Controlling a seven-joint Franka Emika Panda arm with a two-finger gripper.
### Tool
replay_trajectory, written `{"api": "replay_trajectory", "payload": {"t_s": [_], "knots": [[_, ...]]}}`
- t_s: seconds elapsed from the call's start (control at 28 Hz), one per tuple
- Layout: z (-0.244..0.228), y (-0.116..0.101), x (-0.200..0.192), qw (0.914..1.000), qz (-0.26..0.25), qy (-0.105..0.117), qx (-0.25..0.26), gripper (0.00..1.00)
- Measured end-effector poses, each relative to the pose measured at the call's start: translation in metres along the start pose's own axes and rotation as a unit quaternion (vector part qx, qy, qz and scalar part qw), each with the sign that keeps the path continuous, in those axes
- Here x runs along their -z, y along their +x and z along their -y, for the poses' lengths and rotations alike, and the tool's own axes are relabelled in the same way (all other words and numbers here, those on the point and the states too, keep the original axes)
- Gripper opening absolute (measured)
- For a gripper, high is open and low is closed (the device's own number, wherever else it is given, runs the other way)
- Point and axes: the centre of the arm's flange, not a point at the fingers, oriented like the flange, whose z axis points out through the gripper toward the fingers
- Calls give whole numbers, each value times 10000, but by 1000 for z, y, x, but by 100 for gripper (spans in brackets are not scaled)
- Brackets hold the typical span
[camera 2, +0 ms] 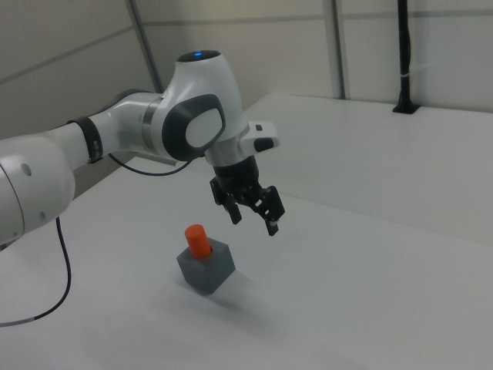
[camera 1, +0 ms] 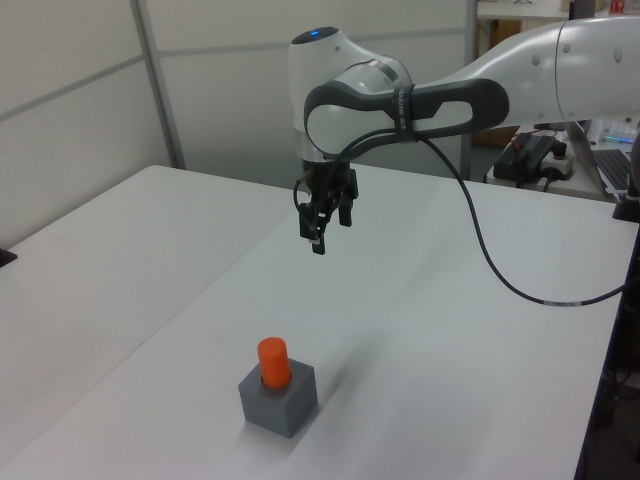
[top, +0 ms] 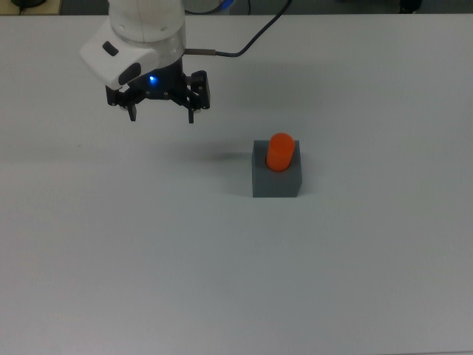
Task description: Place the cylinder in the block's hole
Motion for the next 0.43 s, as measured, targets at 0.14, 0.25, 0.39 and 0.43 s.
{"api": "replay_trajectory", "payload": {"t_s": [0.14,0.25,0.39,0.43], "knots": [[1,1,-5,10000,42,12,1,100],[1,2,-8,10000,59,26,1,100],[2,2,-8,9999,64,86,-1,100],[2,2,-8,9999,64,100,4,100]]}}
